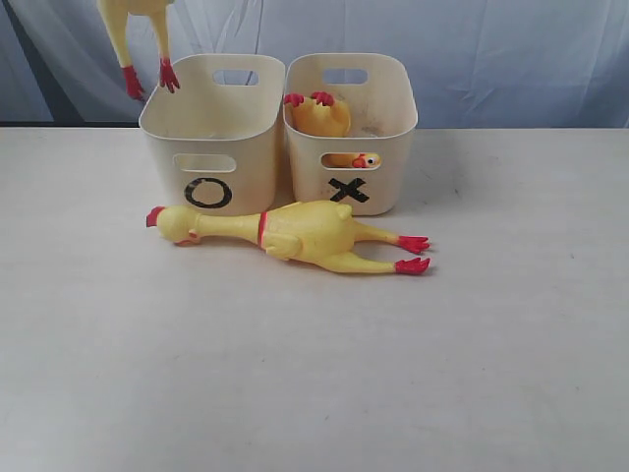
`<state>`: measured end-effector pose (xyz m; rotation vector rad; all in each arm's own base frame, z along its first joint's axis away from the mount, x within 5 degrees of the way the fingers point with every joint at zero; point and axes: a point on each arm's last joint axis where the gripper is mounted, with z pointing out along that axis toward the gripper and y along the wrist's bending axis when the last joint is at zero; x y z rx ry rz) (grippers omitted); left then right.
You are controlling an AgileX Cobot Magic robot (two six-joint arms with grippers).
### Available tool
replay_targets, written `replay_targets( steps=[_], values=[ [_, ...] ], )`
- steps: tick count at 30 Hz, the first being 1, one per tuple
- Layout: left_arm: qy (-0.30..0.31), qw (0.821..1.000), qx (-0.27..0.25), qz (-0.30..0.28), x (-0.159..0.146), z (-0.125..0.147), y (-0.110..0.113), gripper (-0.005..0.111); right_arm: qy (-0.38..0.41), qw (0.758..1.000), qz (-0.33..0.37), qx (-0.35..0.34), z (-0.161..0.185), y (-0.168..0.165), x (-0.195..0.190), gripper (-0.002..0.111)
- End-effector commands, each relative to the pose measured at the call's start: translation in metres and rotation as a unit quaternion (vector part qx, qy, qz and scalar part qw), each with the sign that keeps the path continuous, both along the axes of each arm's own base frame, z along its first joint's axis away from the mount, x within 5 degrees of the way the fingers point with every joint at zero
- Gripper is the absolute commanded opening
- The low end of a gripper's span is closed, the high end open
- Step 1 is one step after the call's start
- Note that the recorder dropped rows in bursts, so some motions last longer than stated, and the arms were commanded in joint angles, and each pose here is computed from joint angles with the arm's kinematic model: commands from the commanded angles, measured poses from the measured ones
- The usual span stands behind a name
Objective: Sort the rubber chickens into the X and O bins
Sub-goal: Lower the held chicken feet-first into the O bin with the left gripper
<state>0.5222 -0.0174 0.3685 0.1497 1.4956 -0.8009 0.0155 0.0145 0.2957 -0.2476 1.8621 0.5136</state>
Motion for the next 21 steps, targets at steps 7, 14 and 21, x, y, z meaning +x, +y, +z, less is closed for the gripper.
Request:
replay_targets(
  steps=[7, 14, 21],
  values=[
    [0.001, 0.999, -0.019, -0.028, 0.009, -0.008, -0.027, 0.0, -0.004, 1.0, -0.002, -0.002, -0.001, 0.0, 0.0, 0.0],
    [0.007, 0.999, -0.017, -0.04, 0.012, -0.015, -0.051, 0.0, -0.004, 1.0, -0.002, -0.002, -0.001, 0.0, 0.0, 0.0],
    [0.032, 0.998, -0.016, -0.043, 0.021, -0.042, -0.067, 0.0, -0.004, 1.0, -0.002, -0.002, -0.001, 0.0, 0.0, 0.0]
  ],
)
